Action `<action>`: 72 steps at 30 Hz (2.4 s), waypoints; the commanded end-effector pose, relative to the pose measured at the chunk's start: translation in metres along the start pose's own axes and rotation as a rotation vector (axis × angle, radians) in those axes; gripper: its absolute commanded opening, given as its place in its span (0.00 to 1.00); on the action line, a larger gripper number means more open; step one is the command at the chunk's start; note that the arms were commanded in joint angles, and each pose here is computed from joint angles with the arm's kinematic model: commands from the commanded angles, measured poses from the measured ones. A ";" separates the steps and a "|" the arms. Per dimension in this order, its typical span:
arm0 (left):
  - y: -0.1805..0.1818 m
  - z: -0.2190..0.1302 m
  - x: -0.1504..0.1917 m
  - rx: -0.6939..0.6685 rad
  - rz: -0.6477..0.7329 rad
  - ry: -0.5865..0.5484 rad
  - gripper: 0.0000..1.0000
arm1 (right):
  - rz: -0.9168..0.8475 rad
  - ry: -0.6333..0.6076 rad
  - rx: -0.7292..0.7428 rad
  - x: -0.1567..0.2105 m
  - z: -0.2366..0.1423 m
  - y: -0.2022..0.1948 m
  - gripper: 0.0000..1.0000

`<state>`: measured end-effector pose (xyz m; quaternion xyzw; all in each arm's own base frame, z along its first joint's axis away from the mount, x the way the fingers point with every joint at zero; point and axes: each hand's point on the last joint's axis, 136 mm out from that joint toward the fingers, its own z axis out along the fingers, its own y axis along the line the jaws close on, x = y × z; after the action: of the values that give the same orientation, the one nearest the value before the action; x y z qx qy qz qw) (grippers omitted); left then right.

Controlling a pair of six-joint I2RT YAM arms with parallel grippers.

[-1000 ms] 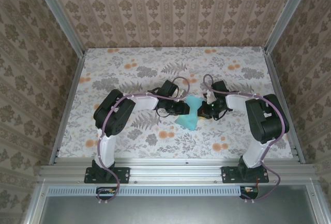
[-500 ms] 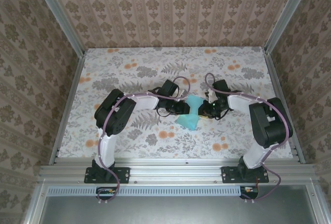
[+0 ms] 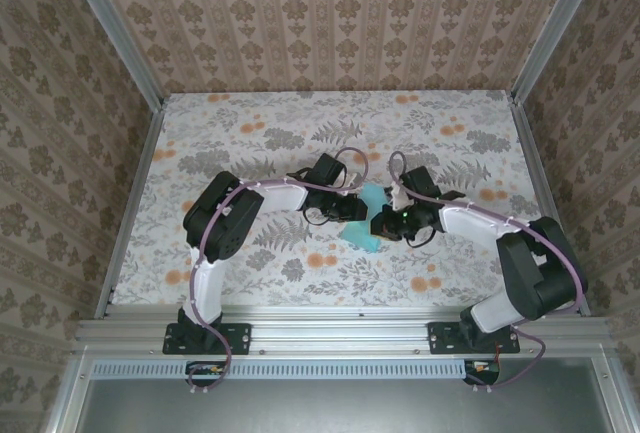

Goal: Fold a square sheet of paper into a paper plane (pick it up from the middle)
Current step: Fold the triangle a second time at the center of the table.

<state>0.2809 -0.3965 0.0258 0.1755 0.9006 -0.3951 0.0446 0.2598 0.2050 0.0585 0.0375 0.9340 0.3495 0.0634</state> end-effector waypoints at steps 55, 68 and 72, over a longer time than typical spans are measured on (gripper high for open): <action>0.090 0.032 0.054 -0.207 -0.102 0.159 0.25 | 0.047 0.107 0.054 0.040 0.036 -0.038 0.08; 0.091 0.033 0.057 -0.207 -0.103 0.166 0.25 | 0.024 0.091 0.012 0.038 0.032 -0.020 0.09; 0.092 0.033 0.058 -0.205 -0.104 0.169 0.25 | 0.022 0.086 0.005 0.039 0.033 -0.018 0.10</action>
<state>0.2809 -0.3997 0.0254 0.1838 0.8883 -0.4201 0.0239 0.2379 0.2151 0.0168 0.0289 0.9381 0.3429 0.0389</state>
